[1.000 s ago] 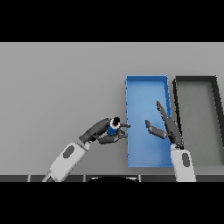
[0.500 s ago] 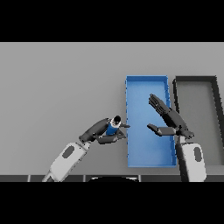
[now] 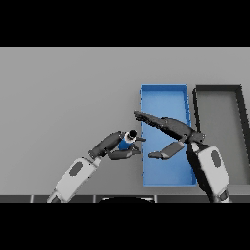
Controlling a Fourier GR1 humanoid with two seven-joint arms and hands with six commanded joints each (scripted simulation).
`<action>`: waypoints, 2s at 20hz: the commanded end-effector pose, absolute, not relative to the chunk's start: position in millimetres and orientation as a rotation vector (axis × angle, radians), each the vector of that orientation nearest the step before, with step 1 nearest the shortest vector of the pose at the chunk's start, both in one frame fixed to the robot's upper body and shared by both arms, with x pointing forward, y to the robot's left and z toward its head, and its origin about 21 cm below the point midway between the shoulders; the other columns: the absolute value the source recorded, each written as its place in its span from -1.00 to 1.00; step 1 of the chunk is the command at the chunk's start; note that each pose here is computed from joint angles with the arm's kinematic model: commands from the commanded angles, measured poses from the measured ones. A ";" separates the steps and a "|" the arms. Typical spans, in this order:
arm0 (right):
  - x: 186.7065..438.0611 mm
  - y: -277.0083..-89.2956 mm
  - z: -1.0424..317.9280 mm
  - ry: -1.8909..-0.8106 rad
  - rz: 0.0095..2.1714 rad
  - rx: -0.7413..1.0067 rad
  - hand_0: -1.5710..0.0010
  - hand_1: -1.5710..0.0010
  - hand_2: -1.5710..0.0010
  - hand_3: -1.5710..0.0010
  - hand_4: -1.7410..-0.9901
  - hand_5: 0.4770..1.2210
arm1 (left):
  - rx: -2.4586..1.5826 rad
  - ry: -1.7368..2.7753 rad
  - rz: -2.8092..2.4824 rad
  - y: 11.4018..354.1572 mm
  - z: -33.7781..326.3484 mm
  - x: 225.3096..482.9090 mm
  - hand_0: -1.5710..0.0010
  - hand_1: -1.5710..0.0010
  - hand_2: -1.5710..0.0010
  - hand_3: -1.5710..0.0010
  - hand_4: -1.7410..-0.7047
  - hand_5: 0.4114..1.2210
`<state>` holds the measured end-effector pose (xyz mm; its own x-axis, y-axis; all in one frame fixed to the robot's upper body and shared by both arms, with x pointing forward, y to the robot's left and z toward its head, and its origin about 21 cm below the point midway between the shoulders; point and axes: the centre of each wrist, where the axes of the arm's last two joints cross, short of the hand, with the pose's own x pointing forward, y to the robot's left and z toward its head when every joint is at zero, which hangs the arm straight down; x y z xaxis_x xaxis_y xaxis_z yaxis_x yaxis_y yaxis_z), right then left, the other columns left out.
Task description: Pick up the blue pipe and place it into the blue bin.
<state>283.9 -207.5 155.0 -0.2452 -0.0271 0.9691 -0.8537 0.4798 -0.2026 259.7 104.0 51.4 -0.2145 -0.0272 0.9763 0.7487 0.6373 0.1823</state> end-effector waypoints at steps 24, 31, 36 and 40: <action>309.8 -96.1 172.4 -1.557 1.208 1.000 -0.71 -0.71 -0.71 -0.64 -0.21 0.20 | -0.642 -1.673 -0.801 100.6 51.8 263.7 -1.00 -0.99 -1.00 -0.85 -0.95 1.00; 306.8 -98.0 169.4 -1.596 1.229 1.041 -0.94 -0.94 -0.94 -0.92 -0.28 0.83 | -0.621 -1.664 -0.823 102.8 55.9 266.1 -1.00 -1.00 -1.00 -0.97 -0.98 1.00; 299.9 -96.1 173.0 -1.580 1.240 0.997 -0.98 -0.98 -0.98 -0.98 -0.32 0.94 | -0.580 -1.678 -0.910 109.2 53.7 263.3 -0.06 -0.01 0.03 0.02 -0.19 1.00; 298.7 -95.8 174.1 -1.588 1.223 0.977 -0.99 -0.99 -0.99 -0.99 -0.33 0.98 | -0.510 -1.723 -1.009 108.8 55.0 271.3 0.56 0.59 0.60 0.60 0.43 0.61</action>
